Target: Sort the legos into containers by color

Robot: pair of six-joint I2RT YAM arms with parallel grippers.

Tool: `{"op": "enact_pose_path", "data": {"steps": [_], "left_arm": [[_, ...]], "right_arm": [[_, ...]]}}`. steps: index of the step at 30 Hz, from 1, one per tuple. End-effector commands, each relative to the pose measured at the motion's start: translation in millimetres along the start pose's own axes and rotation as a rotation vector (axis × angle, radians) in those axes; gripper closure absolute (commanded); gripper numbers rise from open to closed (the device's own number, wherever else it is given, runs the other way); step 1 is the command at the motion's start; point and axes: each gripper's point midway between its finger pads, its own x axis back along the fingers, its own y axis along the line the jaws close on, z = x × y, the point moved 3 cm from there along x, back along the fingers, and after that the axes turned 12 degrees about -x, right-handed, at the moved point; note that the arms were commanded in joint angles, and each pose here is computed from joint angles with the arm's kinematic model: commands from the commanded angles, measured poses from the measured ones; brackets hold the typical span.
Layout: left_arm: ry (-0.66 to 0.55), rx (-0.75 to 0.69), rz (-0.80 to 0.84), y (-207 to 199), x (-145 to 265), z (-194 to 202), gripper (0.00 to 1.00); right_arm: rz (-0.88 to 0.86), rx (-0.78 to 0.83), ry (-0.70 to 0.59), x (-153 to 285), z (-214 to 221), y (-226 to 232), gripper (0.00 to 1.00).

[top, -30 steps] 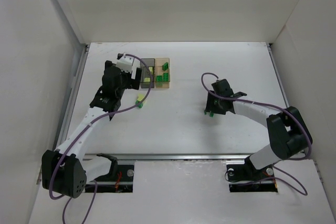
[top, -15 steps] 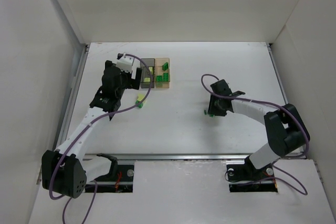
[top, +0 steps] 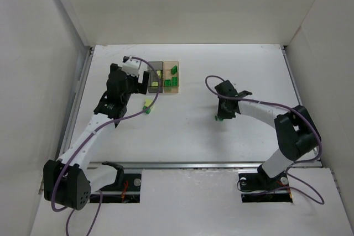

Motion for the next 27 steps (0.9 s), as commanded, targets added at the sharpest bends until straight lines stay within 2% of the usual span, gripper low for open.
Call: {"op": "enact_pose_path", "data": {"steps": [1, 3, 4, 6, 7, 10, 11, 12, 13, 14, 15, 16, 17, 18, 19, 20, 23, 24, 27], "left_arm": [[-0.079, 0.004, -0.018, 5.5, 7.4, -19.3, 0.03], [-0.068, 0.002, -0.014, 3.5, 6.8, -14.0, 0.03], [-0.060, 0.001, -0.011, 2.0, 6.5, -10.1, 0.03], [-0.056, 0.010, -0.019, 2.0, 5.9, -7.6, 0.03], [-0.066, 0.024, -0.022, 2.3, 5.6, -9.9, 0.03], [-0.035, 0.033, -0.052, 3.8, 5.2, 0.5, 0.01], [-0.040, 0.034, -0.065, 5.9, 5.1, -0.7, 0.01], [-0.025, 0.033, -0.080, 7.1, 5.1, 4.2, 0.01], [-0.015, 0.031, -0.077, 5.4, 4.8, 8.9, 0.01], [-0.020, 0.033, -0.092, 7.7, 4.7, 7.7, 0.01], [-0.007, 0.031, -0.087, 5.5, 4.4, 13.6, 0.01], [0.004, 0.028, -0.083, 3.6, 4.2, 18.9, 0.01], [0.005, 0.028, -0.083, 3.6, 4.2, 19.0, 0.01], [0.008, 0.028, -0.092, 4.8, 4.4, 19.4, 0.01], [0.017, 0.026, -0.089, 3.1, 4.3, 24.0, 0.01], [0.018, 0.026, -0.089, 3.1, 4.3, 24.1, 0.01], [0.018, 0.026, -0.089, 2.3, 3.9, 26.2, 0.01], [0.018, 0.026, -0.089, 2.3, 3.9, 26.2, 0.01], [0.008, 0.028, -0.092, 3.0, 3.5, 24.0, 0.01]], "right_arm": [[-0.063, 0.053, -0.176, 38.8, -43.6, 35.7, 1.00], [-0.103, 0.131, -0.286, 65.1, -60.7, 64.3, 1.00], [-0.171, 0.152, -0.363, 86.9, -81.8, 93.7, 1.00], [-0.232, 0.270, -0.431, 93.5, -96.5, 131.2, 1.00], [-0.342, 0.295, -0.448, 110.6, -106.5, 162.6, 1.00], [-0.474, 0.345, -0.412, 93.7, -112.3, 213.5, 1.00], [-0.529, 0.345, -0.449, 108.9, -128.1, 234.9, 1.00], [-0.531, 0.357, -0.420, 86.0, -126.0, 248.5, 1.00], [-0.570, 0.369, -0.402, 83.1, -125.6, 261.0, 1.00], [-0.619, 0.364, -0.427, 93.7, -136.6, 278.5, 1.00], [-0.619, 0.376, -0.397, 69.8, -131.8, 288.3, 0.98], [-0.638, 0.382, -0.390, 65.9, -132.2, 296.1, 0.94], [-0.645, 0.378, -0.372, 60.0, -130.5, 301.0, 0.86], [-0.663, 0.373, -0.392, 63.9, -137.4, 309.6, 0.84], [-0.641, 0.379, -0.367, 47.0, -132.3, 309.9, 0.82], [-0.642, 0.379, -0.368, 45.4, -132.8, 311.5, 0.71], [-0.653, 0.376, -0.381, 42.3, -134.2, 315.2, 0.56], [-0.661, 0.379, -0.374, 42.8, -133.0, 316.0, 0.41], [-0.673, 0.383, -0.369, 47.1, -131.9, 315.6, 0.22]]}}
